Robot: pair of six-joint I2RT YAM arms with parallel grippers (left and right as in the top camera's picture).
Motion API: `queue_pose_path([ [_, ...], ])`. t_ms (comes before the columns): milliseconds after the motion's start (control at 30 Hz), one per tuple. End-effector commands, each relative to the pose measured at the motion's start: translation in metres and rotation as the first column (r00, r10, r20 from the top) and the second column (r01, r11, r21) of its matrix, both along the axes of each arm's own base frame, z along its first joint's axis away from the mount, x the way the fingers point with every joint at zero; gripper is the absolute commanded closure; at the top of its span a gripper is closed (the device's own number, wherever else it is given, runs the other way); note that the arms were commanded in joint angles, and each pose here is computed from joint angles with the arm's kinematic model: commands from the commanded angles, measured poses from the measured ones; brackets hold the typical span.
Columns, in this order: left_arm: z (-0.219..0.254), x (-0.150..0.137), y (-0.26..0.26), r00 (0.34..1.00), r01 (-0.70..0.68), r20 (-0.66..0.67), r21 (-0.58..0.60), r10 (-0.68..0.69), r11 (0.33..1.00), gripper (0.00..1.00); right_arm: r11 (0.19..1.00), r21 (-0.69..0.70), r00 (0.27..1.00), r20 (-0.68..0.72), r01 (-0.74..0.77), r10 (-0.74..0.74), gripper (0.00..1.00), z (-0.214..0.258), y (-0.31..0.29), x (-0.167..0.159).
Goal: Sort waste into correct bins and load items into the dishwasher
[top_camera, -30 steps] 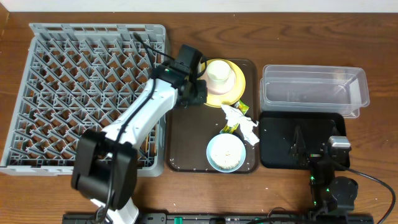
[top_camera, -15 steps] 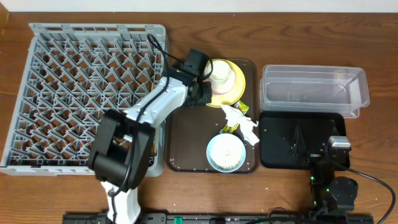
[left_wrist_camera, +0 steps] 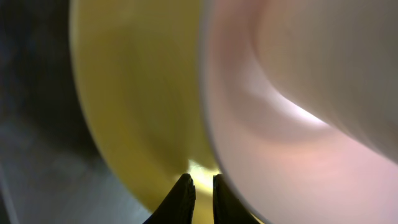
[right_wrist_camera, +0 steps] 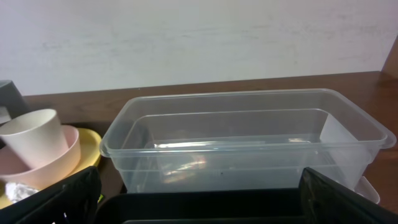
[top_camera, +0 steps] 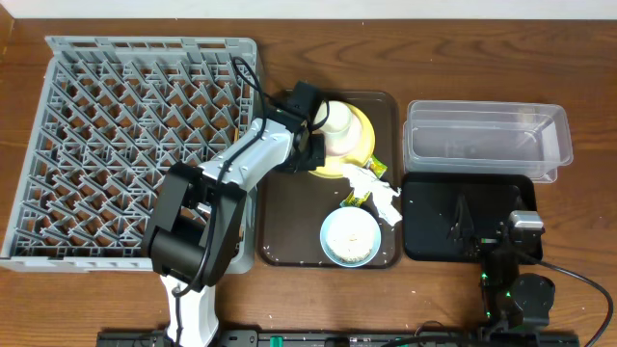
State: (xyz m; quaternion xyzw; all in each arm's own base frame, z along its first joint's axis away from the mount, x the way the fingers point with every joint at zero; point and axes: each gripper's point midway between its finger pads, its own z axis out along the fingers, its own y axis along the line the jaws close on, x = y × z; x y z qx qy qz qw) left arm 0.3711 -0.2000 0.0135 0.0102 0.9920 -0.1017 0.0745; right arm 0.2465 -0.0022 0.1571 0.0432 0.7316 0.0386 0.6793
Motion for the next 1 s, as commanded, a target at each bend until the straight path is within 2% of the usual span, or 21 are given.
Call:
queue_pose_path([
  [0, -0.004, -0.014, 0.009, 0.998, -0.01, -0.059, 0.04, 0.012, 0.999, 0.86, 1.0, 0.008, 1.0, 0.0, -0.004, 0.004, 0.01, 0.0, 0.001, 0.0],
  [167, 0.0, -0.029, 0.016, 0.993, -0.007, -0.113, 0.067, 0.014, 0.998, 0.85, 1.0, 0.008, 1.0, 0.0, -0.004, 0.004, 0.01, 0.0, 0.001, 0.0],
  [300, 0.017, -0.029, 0.02, 0.996, -0.011, -0.082, 0.071, 0.017, 0.997, 0.83, 1.0, 0.008, 1.0, 0.0, -0.004, 0.004, 0.01, 0.0, 0.001, 0.0],
  [333, 0.023, -0.027, 0.021, 0.998, -0.014, -0.064, 0.075, 0.019, 0.997, 0.78, 1.0, 0.008, 1.0, 0.0, -0.004, 0.004, 0.01, 0.0, 0.001, 0.0],
  [433, 0.048, -0.022, 0.027, 1.0, -0.028, 0.01, 0.089, 0.027, 0.996, 0.74, 1.0, 0.008, 1.0, 0.0, -0.004, 0.004, 0.01, 0.0, 0.001, 0.0],
  [700, 0.134, -0.023, 0.036, 0.976, -0.053, 0.213, 0.025, 0.046, 0.998, 0.56, 1.0, 0.008, 1.0, 0.0, -0.004, 0.004, 0.01, 0.0, 0.001, 0.0],
  [733, 0.143, -0.025, 0.041, 0.971, -0.061, 0.233, 0.028, 0.053, 0.998, 0.5, 1.0, 0.008, 1.0, 0.0, -0.004, 0.004, 0.01, 0.0, 0.001, 0.0],
  [833, 0.168, -0.035, 0.065, 0.956, -0.11, 0.282, 0.068, 0.087, 0.992, 0.42, 1.0, 0.008, 1.0, 0.0, -0.004, 0.004, 0.01, 0.0, 0.001, 0.0],
  [967, 0.191, -0.05, 0.115, 0.93, -0.234, 0.323, 0.145, 0.177, 0.962, 0.39, 1.0, 0.008, 1.0, 0.0, -0.004, 0.004, 0.01, 0.0, 0.001, 0.0],
])
